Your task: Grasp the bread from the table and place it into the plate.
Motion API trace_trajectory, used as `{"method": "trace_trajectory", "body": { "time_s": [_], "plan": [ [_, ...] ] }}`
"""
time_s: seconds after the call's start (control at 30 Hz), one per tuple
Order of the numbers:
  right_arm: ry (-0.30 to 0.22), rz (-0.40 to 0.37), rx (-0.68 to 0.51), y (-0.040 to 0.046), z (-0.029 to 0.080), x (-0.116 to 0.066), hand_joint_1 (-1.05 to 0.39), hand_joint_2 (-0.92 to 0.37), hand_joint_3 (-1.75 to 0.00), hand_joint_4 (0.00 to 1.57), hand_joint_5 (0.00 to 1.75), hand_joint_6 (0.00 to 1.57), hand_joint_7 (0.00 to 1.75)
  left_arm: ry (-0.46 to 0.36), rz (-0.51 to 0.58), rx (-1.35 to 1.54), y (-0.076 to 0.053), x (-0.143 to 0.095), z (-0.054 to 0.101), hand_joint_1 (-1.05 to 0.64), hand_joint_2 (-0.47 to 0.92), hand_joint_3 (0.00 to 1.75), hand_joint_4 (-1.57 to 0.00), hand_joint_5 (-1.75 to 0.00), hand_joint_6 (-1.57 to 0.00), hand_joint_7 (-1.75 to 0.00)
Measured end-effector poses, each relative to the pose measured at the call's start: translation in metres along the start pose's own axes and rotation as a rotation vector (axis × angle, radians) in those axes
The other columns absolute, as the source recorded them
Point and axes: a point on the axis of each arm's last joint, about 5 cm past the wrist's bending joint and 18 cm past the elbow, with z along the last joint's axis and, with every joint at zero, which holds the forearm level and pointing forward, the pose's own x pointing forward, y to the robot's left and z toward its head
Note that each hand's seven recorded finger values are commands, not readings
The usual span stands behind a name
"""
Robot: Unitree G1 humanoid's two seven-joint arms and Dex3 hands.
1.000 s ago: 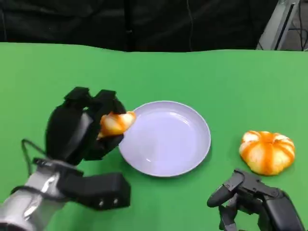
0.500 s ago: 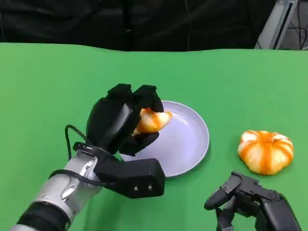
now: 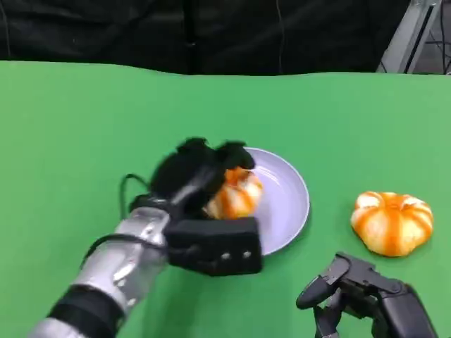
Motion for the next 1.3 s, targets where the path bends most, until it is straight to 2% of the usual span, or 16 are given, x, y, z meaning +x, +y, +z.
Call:
{"method": "trace_trajectory", "body": {
  "time_s": [0.1, 0.3, 0.33, 0.37, 0.47, 0.53, 0.73, 0.8, 0.97, 1.1, 1.3],
  "plan": [
    [0.001, -0.003, 0.0, 0.0, 0.0, 0.0, 0.01, -0.48, -1.19, 0.72, 1.67, 0.73, 1.33, -0.005, 0.0, -0.003, 0.004, 0.002, 0.005, -0.59, 0.92, 0.14, 0.0, -0.5, -0.1, -0.33],
    [0.001, -0.003, 0.0, 0.0001, 0.0, 0.0, 0.01, -0.48, -1.19, 0.72, 1.67, 0.73, 1.33, 0.007, -0.001, 0.003, 0.007, 0.002, 0.004, -0.59, 0.92, 0.14, 0.0, -0.5, -0.11, -0.31],
    [0.0, -0.003, 0.0, 0.0001, 0.0, 0.0, 0.01, -0.48, -1.19, 0.72, 1.67, 0.73, 1.33, 0.007, 0.0, 0.004, 0.007, 0.002, 0.004, -0.73, 0.92, 0.28, 0.0, -0.26, -0.06, -0.19],
    [0.001, -0.003, 0.0, 0.0001, 0.0, 0.0, 0.02, -0.48, -1.19, 0.72, 1.67, 0.73, 1.33, 0.013, -0.02, 0.013, 0.008, 0.002, 0.004, -0.82, 0.92, 0.39, 0.0, -0.11, -0.03, -0.11],
    [-0.001, -0.003, -0.001, 0.0, 0.0, 0.0, 0.02, -0.48, -1.19, 0.72, 1.68, 0.72, 1.33, 0.069, -0.171, 0.081, 0.005, 0.002, 0.004, -0.88, 0.92, 0.46, 0.0, -0.01, 0.0, -0.06],
    [-0.001, -0.004, -0.001, 0.0, 0.0, 0.0, 0.02, -0.48, -1.19, 0.72, 1.68, 0.72, 1.33, 0.089, -0.212, 0.095, 0.004, 0.002, 0.003, -0.89, 0.92, 0.47, 0.0, 0.0, 0.0, -0.05],
    [-0.002, -0.003, -0.001, 0.0001, 0.0, 0.0, 0.02, -0.48, -1.19, 0.71, 1.67, 0.72, 1.33, 0.094, -0.207, 0.107, 0.008, 0.002, 0.004, -0.92, 0.92, 0.5, 0.0, 0.0, 0.0, -0.01],
    [-0.003, -0.003, -0.001, 0.0002, 0.001, 0.0, 0.02, -0.48, -1.19, 0.71, 1.67, 0.72, 1.33, 0.094, -0.2, 0.119, 0.01, 0.001, 0.003, -0.85, 0.92, 0.44, -0.05, -0.03, -0.06, -0.04],
    [-0.009, -0.004, 0.004, 0.0024, 0.002, 0.001, 0.03, -0.48, -1.18, 0.71, 1.67, 0.72, 1.33, 0.006, -0.072, 0.07, 0.02, -0.017, -0.008, -0.77, 0.92, 0.36, -0.11, -0.08, -0.12, -0.06],
    [-0.011, -0.003, 0.006, 0.0033, 0.002, 0.001, 0.03, -0.48, -1.18, 0.71, 1.67, 0.72, 1.33, 0.02, -0.059, 0.073, 0.023, -0.023, -0.016, -0.77, 0.92, 0.35, -0.11, -0.09, -0.12, -0.06],
    [-0.012, -0.003, 0.008, 0.0041, 0.002, 0.001, 0.03, -0.48, -1.18, 0.71, 1.67, 0.72, 1.33, 0.01, -0.058, 0.071, 0.023, -0.023, -0.015, -0.77, 0.92, 0.35, -0.1, -0.09, -0.12, -0.06]
  ]
}}
